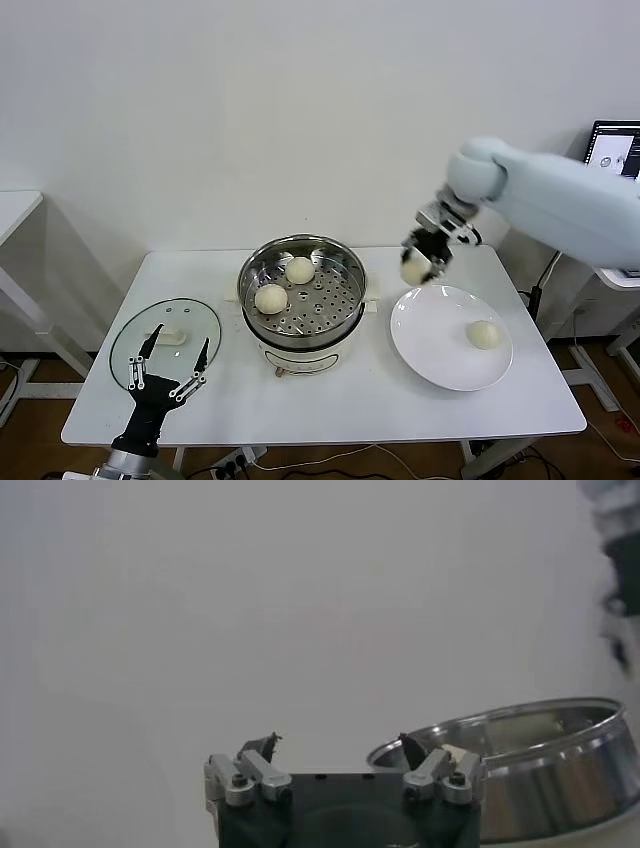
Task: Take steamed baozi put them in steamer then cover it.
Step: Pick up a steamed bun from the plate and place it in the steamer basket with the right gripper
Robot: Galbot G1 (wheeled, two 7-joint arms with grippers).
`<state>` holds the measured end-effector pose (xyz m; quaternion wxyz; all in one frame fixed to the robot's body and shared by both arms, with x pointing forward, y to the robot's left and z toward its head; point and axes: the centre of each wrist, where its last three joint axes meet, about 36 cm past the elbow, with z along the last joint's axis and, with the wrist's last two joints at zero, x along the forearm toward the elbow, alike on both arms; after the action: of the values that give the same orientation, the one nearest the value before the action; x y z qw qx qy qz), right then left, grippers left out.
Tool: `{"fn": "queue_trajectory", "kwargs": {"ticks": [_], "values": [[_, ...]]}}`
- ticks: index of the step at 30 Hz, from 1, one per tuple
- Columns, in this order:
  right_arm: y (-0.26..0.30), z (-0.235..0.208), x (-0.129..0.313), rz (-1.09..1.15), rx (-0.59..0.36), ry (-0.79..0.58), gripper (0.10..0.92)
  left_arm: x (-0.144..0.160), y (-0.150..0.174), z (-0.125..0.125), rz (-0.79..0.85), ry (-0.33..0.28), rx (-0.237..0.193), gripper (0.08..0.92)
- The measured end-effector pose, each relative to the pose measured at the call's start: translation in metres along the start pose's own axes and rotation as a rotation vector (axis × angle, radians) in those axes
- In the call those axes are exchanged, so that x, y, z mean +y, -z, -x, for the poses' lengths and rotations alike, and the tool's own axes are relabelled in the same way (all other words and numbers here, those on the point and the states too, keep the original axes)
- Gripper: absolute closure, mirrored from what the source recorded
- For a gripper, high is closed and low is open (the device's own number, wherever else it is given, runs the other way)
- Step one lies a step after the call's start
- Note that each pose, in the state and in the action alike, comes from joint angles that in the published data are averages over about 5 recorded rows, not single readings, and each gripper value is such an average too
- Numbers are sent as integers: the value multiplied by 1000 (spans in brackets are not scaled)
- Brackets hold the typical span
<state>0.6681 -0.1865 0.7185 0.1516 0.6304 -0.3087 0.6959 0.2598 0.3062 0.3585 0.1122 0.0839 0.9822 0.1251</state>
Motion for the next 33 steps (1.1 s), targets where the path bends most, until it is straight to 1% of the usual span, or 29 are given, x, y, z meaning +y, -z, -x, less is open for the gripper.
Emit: {"fn": "queue_trajectory", "kwargs": {"ticks": [6,11,16,23,33], "values": [[58,-1,-48,-328,10,-3,403,1,0,-1,1,2,0,177],[101,20,-71,-555,0,24,400,1,0,-1,2,2,-3,177],[132,46,-84,-727,-14,59,395,1,0,0,0,2,-5,177],[157,82,-90,-877,-31,102,394,1,0,0,0,3,-8,177],[171,117,-87,-973,-50,143,386,2,-2,-1,1,4,-7,177]]}}
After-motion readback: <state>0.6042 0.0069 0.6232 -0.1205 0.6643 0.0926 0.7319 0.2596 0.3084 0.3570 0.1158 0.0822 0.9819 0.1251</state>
